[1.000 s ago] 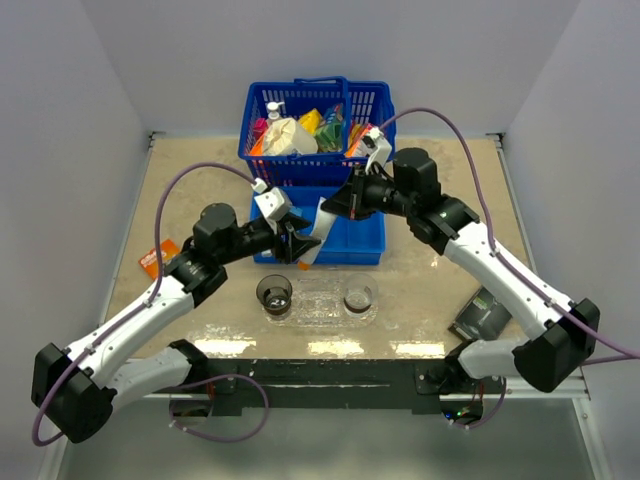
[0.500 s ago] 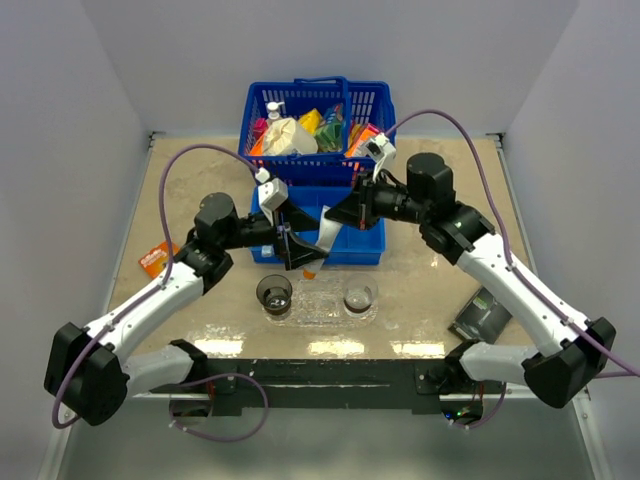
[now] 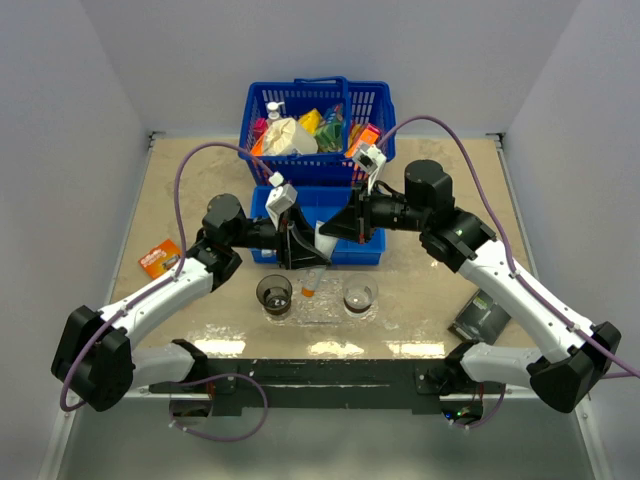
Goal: Prepare toiletry sets of a toothbrush and toothpaste on the tray
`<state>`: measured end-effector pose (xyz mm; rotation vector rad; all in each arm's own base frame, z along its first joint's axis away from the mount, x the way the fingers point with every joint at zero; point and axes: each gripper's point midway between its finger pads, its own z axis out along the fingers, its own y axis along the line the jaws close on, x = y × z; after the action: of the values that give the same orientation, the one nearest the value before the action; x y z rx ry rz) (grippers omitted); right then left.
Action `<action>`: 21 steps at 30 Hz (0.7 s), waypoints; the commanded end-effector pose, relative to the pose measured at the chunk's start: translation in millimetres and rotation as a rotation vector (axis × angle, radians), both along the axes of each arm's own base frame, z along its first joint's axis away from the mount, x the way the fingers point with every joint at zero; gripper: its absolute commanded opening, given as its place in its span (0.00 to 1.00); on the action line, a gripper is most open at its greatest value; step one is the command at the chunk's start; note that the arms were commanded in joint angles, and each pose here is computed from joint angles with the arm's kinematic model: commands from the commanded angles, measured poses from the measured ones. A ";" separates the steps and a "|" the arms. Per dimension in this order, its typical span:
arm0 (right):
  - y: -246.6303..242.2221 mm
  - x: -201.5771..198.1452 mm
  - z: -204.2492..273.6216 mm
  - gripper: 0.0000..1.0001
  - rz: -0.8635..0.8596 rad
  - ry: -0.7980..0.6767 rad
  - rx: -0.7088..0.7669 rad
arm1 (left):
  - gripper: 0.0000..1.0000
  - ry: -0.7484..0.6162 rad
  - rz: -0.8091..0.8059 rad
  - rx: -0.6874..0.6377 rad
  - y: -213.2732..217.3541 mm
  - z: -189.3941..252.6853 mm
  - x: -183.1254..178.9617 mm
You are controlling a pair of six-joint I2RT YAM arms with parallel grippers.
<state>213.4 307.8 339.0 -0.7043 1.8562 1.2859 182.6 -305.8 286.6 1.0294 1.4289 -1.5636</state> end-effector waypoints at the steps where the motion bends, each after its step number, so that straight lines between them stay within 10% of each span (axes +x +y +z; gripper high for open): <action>1: -0.8 -4.6 21.9 0.00 0.020 -0.086 0.045 | 0.35 -0.031 -0.058 -0.022 -2.0 5.8 -10.1; 7: -4.8 -2.1 26.7 0.00 -0.009 -0.105 0.038 | 0.05 -0.033 -0.046 -0.015 -2.8 4.4 -7.8; 11: -7.5 -0.6 30.0 0.00 -0.031 -0.119 0.036 | 0.46 -0.028 -0.059 -0.002 -5.1 -0.2 -8.7; 14: -10.0 0.1 34.6 0.00 -0.047 -0.134 0.040 | 0.58 -0.026 -0.072 0.015 -8.0 -4.0 -10.6; 21: -12.6 1.6 39.8 0.00 -0.065 -0.146 0.043 | 0.45 -0.019 -0.055 0.041 -10.8 -11.5 -6.0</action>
<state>217.5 300.1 343.4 -0.6886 1.8322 1.2144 173.7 -313.5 265.6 1.0758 1.4920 -1.5991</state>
